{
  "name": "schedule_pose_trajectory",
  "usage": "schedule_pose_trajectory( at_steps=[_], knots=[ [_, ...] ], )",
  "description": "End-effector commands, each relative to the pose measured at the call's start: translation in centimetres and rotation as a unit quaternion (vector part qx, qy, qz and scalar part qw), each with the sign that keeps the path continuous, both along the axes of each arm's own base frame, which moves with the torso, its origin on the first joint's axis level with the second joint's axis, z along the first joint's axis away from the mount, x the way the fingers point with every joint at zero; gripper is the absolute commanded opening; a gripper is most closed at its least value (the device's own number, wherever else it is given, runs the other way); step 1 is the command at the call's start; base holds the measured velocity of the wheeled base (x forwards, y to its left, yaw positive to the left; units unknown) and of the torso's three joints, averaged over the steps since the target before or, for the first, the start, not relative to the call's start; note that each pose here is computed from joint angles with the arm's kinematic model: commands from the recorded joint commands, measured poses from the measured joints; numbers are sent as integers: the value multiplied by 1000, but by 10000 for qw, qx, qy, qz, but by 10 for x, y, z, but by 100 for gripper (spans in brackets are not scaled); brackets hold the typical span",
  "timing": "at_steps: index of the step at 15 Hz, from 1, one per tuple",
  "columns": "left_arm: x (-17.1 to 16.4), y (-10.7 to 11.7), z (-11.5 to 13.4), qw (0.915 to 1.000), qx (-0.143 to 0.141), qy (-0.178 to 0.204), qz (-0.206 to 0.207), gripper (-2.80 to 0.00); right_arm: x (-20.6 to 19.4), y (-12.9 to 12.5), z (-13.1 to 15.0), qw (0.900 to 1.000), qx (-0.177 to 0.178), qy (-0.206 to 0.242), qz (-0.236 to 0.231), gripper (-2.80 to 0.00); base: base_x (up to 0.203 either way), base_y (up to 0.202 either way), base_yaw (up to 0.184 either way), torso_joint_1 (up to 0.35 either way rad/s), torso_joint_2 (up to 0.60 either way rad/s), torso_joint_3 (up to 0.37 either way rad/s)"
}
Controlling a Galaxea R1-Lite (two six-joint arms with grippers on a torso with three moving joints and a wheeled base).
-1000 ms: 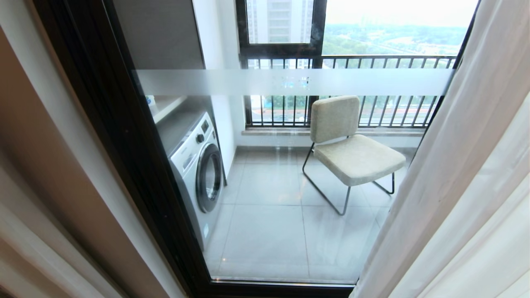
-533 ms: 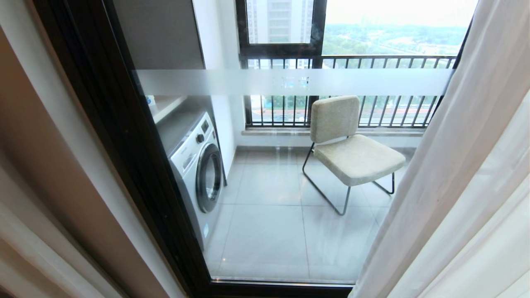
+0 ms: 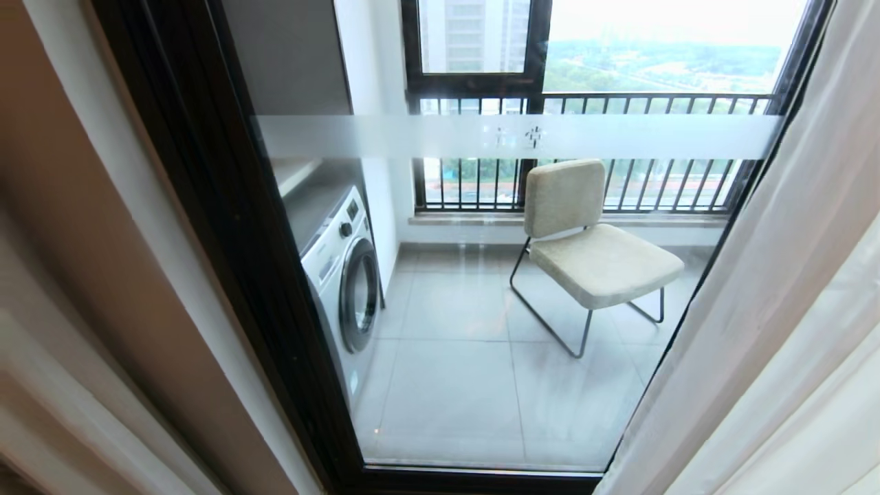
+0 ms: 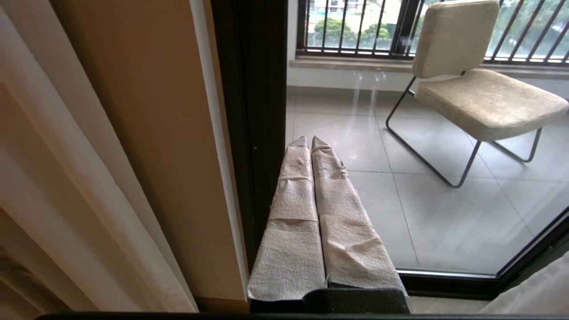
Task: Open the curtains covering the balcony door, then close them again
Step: Close the inner curtains on both sides
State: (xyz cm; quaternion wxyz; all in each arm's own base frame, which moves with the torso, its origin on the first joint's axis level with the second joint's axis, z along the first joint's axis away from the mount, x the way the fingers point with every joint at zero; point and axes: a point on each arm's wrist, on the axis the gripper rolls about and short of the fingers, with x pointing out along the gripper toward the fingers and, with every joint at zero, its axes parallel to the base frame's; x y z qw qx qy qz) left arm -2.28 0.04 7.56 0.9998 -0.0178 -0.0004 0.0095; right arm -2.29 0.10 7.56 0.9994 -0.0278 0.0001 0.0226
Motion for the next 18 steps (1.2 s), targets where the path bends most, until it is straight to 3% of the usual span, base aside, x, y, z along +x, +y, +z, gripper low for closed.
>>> schedule_pose_trajectory(
  at_steps=[1, 10, 18],
  knots=[
    [0, 0, 0, 10000, 0, -6, 3, -280, 0, 0, 0, 10000, -5, 0, 4, -280, 0, 197, 2, -5, 2, -1],
    [0, 0, 0, 10000, -6, -6, -3, -280, 0, 0, 0, 10000, -5, 0, 4, -280, 0, 185, 0, 2, 2, 1],
    [0, 0, 0, 10000, -6, -6, 4, -280, 0, 0, 0, 10000, -5, 0, 4, -280, 0, 10, 1, 0, 0, 0]
  ],
)
